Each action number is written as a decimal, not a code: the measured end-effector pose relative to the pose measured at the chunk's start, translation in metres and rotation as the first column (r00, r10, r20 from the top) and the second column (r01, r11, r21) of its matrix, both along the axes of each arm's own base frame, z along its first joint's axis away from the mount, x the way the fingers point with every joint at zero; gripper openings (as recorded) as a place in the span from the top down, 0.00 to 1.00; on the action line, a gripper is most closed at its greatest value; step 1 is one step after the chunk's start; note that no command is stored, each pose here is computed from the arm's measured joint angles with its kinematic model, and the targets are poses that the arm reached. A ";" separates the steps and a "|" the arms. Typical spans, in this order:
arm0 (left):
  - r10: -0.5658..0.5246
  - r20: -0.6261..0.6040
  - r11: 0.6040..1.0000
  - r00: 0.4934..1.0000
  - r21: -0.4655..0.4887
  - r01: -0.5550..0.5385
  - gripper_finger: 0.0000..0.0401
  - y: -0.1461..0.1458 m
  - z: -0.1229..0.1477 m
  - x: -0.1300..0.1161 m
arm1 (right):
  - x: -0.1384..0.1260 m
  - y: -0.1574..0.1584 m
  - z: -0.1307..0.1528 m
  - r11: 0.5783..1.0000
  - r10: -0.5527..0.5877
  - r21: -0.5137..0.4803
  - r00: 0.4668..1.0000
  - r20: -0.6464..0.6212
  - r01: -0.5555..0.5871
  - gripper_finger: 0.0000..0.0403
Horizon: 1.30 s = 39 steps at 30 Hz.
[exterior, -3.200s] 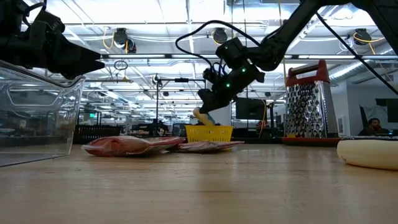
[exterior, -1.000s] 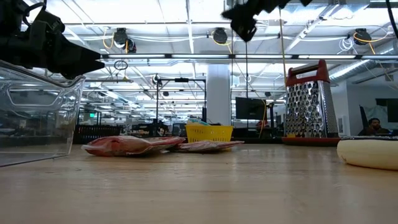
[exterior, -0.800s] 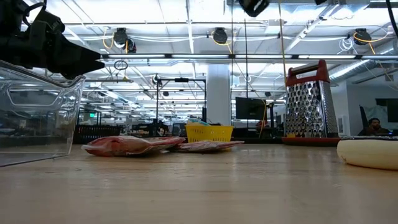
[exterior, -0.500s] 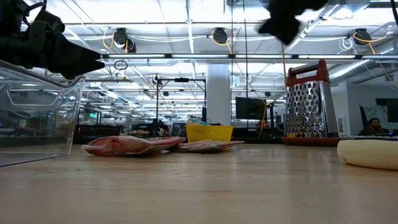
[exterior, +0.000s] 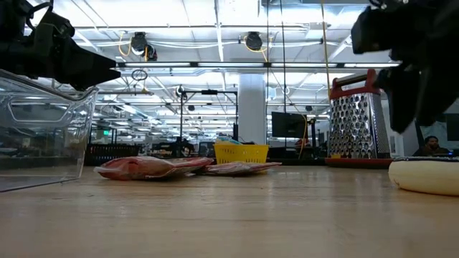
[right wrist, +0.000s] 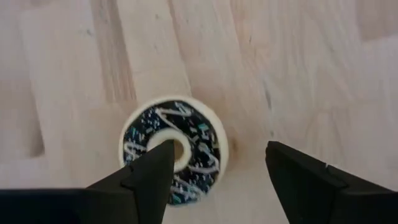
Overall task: Pick & Place Food Item
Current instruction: Put the black donut into the yellow bin
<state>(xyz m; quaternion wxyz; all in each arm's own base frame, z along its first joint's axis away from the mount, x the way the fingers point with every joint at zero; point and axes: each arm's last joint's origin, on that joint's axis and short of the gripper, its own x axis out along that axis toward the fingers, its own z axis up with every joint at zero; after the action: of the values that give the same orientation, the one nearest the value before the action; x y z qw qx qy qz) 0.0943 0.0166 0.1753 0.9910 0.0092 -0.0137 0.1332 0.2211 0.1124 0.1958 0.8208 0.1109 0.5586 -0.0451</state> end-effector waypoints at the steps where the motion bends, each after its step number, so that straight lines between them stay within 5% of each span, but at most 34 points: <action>1: 0.000 0.000 1.000 1.000 0.000 0.000 0.30 0.000 0.000 0.000 | -0.001 0.000 -0.004 1.000 -0.004 0.002 1.000 -0.002 0.004 0.41; 12: 0.000 0.001 1.000 1.000 0.000 0.000 0.30 0.000 0.000 0.000 | -0.006 0.000 -0.032 0.994 0.008 0.110 0.998 0.065 -0.015 0.43; 23: 0.000 0.001 1.000 1.000 0.000 0.000 0.30 0.000 0.000 0.000 | 0.004 0.004 -0.032 0.987 0.000 0.156 0.980 0.198 -0.031 0.44; 30: 0.000 0.001 1.000 1.000 0.000 0.000 0.30 0.000 0.000 0.000 | 0.017 0.009 -0.053 0.988 0.103 0.105 0.988 0.113 -0.115 0.44; 39: 0.000 0.001 1.000 1.000 0.000 0.000 0.30 0.000 0.000 0.000 | 0.023 0.005 -0.033 0.986 0.135 0.082 0.985 0.108 -0.144 0.44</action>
<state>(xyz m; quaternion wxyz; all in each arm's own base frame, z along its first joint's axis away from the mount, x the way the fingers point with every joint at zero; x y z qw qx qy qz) 0.0943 0.0166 0.1753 0.9910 0.0092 -0.0142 0.1331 0.2443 0.1172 0.1626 0.8436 0.1101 0.5238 0.0435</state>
